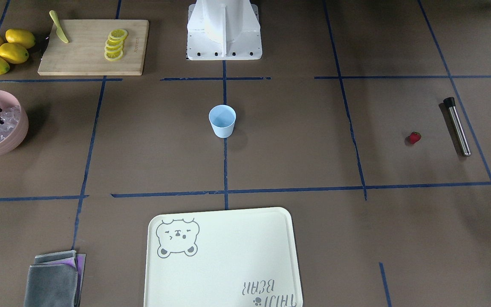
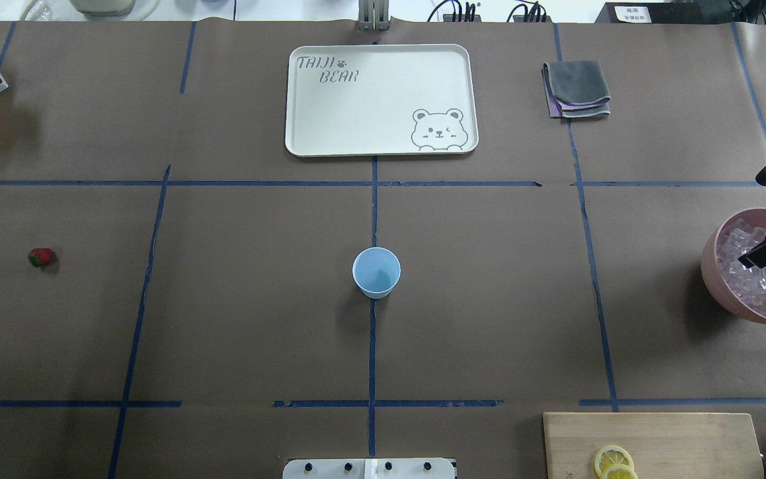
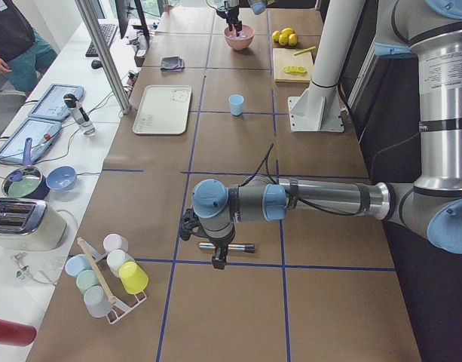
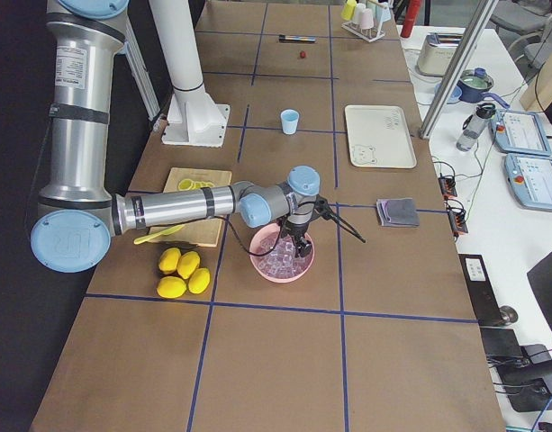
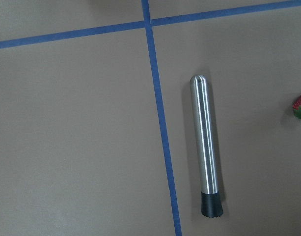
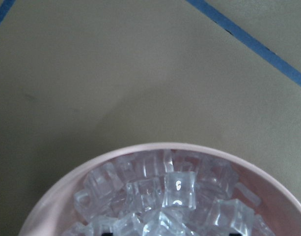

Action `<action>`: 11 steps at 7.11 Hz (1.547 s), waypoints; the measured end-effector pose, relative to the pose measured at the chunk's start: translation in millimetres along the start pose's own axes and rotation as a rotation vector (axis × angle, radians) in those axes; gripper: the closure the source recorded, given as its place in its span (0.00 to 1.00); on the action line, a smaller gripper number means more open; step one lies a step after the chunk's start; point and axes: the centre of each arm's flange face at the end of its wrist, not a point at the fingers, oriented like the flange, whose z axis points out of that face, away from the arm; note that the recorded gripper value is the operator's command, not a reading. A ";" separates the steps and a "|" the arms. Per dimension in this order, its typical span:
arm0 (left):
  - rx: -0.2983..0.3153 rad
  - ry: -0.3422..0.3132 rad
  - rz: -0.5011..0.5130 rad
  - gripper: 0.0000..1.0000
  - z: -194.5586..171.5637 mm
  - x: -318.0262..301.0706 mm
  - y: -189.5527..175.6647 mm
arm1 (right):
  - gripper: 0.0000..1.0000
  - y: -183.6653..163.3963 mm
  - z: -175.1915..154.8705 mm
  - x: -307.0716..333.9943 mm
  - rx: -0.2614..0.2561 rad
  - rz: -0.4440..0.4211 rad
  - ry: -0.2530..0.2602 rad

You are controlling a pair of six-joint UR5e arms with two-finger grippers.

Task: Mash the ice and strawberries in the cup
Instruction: 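Lower the right gripper into the pink bowl and grasp an ice cube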

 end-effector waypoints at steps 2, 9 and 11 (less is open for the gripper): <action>-0.003 0.000 0.000 0.00 1.4 -1.2 -0.1 | 0.67 1.0 1.9 0.4 -0.006 0.002 -0.001; 0.003 0.000 0.009 0.00 -1.3 1.1 -3.6 | 0.98 -8.7 -23.7 7.4 0.048 0.015 0.014; 0.005 0.002 0.011 0.00 -1.9 2.1 -3.9 | 1.00 -27.2 -60.9 10.3 0.090 0.045 0.033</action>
